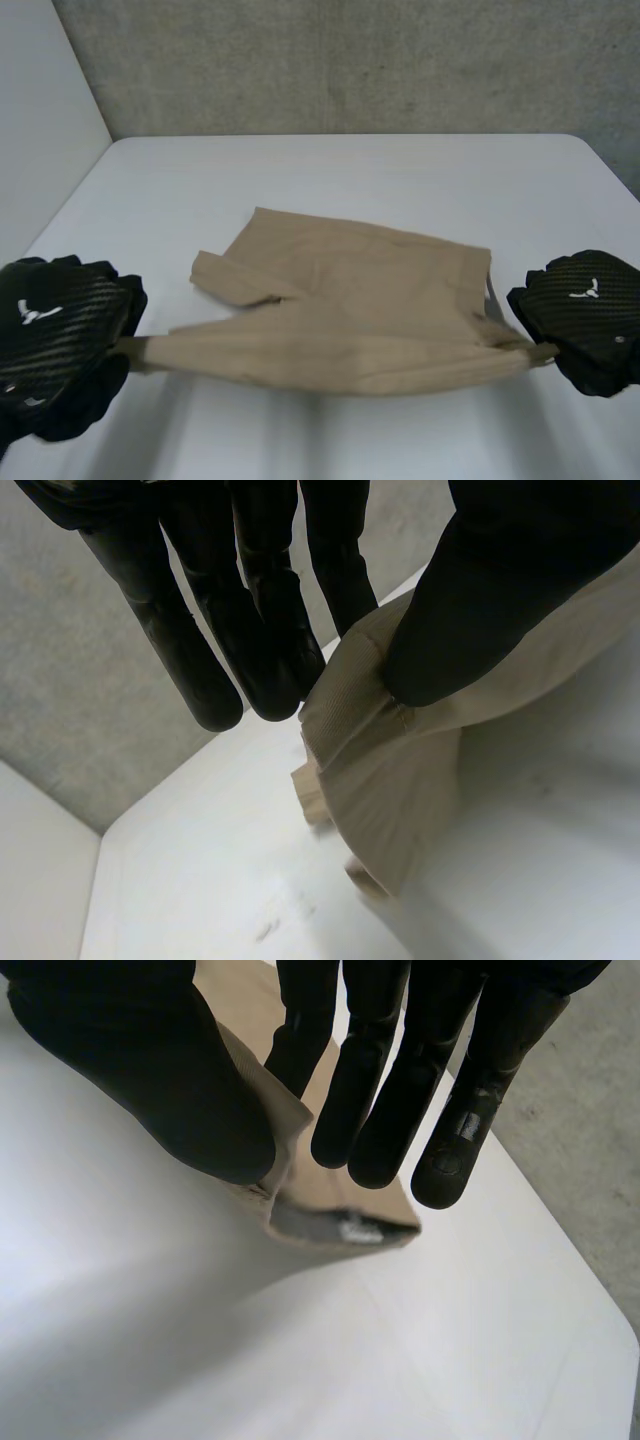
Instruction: Fold the shorts.
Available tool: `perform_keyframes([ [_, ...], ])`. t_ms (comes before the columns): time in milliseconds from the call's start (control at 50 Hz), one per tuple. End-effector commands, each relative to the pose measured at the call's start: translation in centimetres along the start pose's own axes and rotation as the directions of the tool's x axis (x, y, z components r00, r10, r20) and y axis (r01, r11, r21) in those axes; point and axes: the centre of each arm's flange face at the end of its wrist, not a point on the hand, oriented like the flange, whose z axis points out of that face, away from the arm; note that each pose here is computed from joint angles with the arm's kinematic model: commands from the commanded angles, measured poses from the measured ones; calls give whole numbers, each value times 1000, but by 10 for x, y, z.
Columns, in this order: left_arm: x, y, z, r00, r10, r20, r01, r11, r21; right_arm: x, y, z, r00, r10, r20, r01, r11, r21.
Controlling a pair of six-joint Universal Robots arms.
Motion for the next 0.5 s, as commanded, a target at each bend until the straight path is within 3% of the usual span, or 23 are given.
perform_keyframes([
  [20, 2, -10, -16, 997, -12, -80, 14, 999, 30, 20, -10, -4, 999, 37, 10, -38, 997, 61],
  [120, 7, -1, 4, 996, -9, -84, 9, 1000, 2, 31, 17, 25, 990, 131, 59, -131, 991, -2],
  [180, 19, 12, 51, 996, 1, -89, -3, 1000, -27, 33, 25, 42, 987, 140, 77, -139, 990, -13],
  [240, 24, 16, 69, 996, 5, -91, -8, 999, -37, 31, 29, 56, 988, 128, 87, -126, 992, -25],
  [340, 39, 18, 149, 994, 71, -78, -71, 997, -3, 36, 41, 100, 986, 159, 56, -154, 984, -89],
  [500, 56, 23, 260, 981, 189, -44, -188, 981, 39, 42, 42, 159, 979, 204, -16, -204, 978, -48],
])
